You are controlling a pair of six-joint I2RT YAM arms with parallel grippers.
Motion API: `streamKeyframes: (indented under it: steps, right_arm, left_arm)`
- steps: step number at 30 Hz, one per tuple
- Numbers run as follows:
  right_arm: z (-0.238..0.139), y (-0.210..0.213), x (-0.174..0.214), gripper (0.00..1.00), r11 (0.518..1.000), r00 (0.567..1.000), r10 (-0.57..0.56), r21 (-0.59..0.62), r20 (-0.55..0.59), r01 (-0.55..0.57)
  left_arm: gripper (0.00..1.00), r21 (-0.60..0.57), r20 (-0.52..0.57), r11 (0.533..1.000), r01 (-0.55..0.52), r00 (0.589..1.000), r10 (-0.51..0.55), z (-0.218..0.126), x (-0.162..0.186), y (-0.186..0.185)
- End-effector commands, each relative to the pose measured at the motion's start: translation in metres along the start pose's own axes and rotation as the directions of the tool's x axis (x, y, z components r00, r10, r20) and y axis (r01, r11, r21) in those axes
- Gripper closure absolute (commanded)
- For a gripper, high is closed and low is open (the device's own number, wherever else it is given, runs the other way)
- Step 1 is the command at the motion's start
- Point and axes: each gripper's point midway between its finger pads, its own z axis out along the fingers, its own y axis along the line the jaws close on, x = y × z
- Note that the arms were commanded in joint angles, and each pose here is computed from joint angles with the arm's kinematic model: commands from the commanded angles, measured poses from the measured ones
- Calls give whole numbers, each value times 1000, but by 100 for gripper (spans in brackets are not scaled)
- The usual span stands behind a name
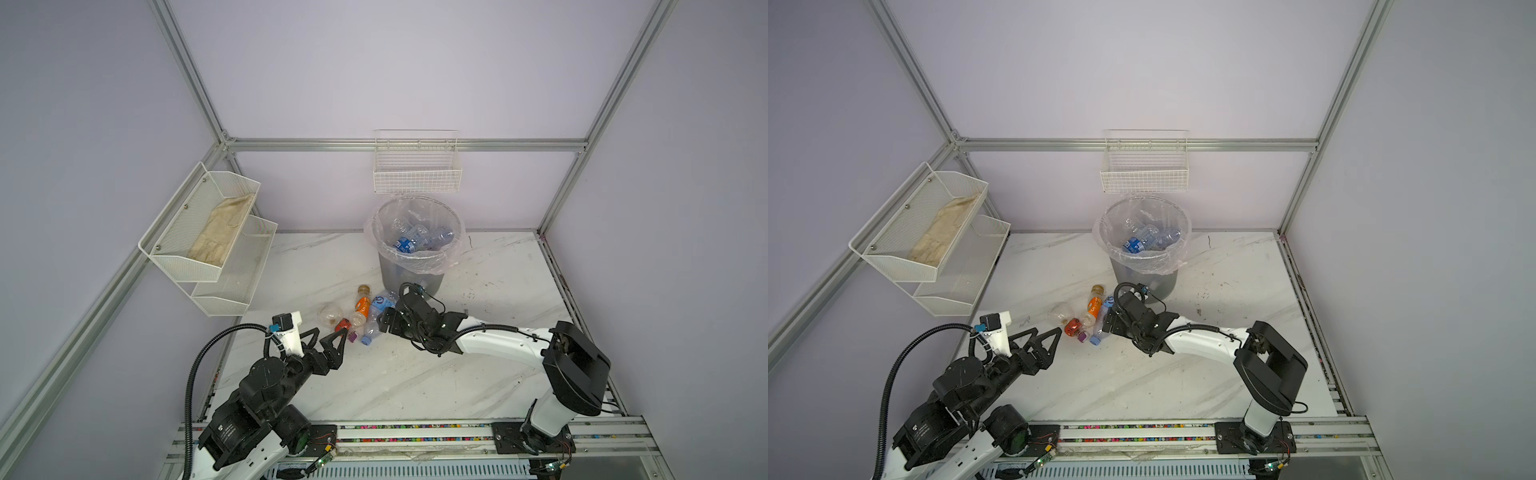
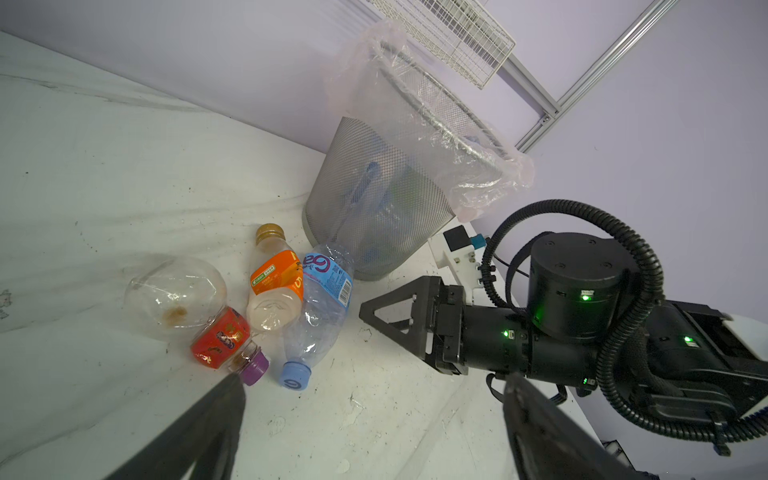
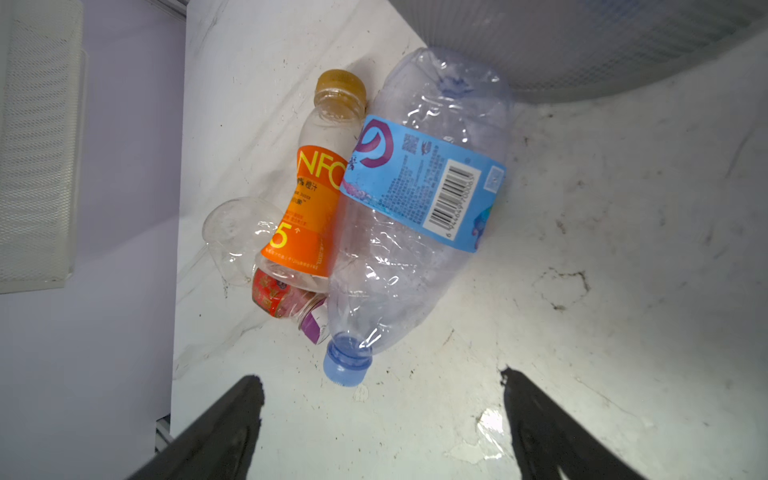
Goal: Throw the plastic bottles in the bin
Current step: 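Lower the right gripper onto the blue-label water bottle and close on it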
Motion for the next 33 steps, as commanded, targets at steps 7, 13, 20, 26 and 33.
streamKeyframes:
  steps: [7, 13, 20, 26, 33]
  right_arm:
    - [27, -21, 7, 2, 942, 995, 56, 326, 78, -78]
    - [44, -16, 15, 19, 940, 994, 69, 328, 82, -92]
    - [55, -11, 14, 27, 943, 992, 80, 316, 96, -106]
    - [73, -12, 24, 20, 942, 997, 57, 329, 50, -71]
    - [84, -13, 25, 8, 940, 998, 48, 337, 44, -60]
  left_arm:
    - [7, 22, -16, 999, 45, 999, -44, -8, 8, 2]
    - [7, 25, -7, 998, 52, 999, -52, -14, 5, 2]
    - [7, 19, 1, 998, 60, 998, -60, -20, 4, 5]
    - [7, 15, -5, 998, 62, 998, -62, -19, 5, 6]
    - [7, 17, -10, 999, 48, 999, -48, -20, 2, 3]
